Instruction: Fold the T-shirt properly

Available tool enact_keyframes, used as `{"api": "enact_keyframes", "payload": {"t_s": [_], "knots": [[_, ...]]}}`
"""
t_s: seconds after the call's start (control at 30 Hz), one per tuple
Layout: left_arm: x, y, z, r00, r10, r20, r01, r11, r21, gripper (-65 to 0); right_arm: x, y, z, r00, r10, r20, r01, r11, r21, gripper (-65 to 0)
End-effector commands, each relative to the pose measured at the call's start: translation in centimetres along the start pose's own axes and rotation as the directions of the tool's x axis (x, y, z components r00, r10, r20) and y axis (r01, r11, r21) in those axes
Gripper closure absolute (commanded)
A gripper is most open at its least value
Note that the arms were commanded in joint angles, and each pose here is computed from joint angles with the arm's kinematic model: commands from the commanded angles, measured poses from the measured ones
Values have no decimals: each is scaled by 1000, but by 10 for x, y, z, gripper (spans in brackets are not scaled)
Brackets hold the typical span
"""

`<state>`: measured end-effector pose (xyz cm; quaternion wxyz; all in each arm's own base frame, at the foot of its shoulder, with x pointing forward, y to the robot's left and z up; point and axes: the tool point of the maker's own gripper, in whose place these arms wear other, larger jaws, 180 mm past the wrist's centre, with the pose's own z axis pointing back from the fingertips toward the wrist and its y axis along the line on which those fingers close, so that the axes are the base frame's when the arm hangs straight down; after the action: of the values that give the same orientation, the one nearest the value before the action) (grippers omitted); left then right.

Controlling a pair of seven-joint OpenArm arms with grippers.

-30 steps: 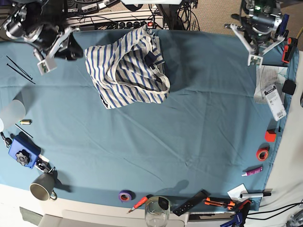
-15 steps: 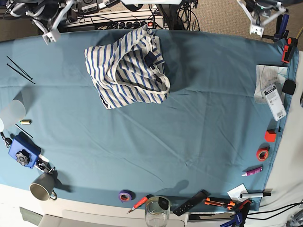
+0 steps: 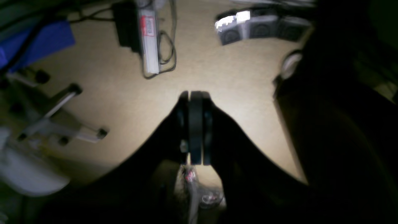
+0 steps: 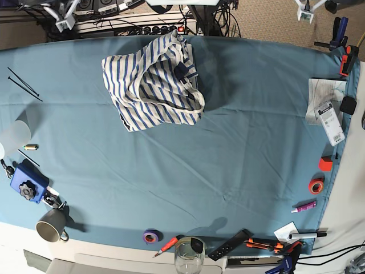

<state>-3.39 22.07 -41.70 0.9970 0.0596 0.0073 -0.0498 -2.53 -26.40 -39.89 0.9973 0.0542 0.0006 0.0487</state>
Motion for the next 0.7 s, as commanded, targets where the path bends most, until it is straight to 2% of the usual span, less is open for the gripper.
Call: {"api": "enact_keyframes", "payload": {"t_s": [0.0,0.13,0.33,0.47,0.67], "knots": [[-7,2,-3,1000,0,-11,0,1000,4,0,-8,-4,-1,1000,-8,-17,8,1000,-1,0],[-16,2,-23,1000,13,-9,-13,1000,-18,0,-31,-5,-22,996,-69,-65,72,996,50,0],[-17,-15,-57,999,45,8,-43,990,-131,0,-56,0,-61,985,-71,-156,87,991,97,0],[-18,-26,-83,997,66,39,-58,980,-188,0,-56,13,-93,983,-40,-181,66,988,140,0],[-16,-32,-120,985,163,48,-150,967,-206,0,-32,26,-138,984,43,-170,-11,983,183,0]]}}
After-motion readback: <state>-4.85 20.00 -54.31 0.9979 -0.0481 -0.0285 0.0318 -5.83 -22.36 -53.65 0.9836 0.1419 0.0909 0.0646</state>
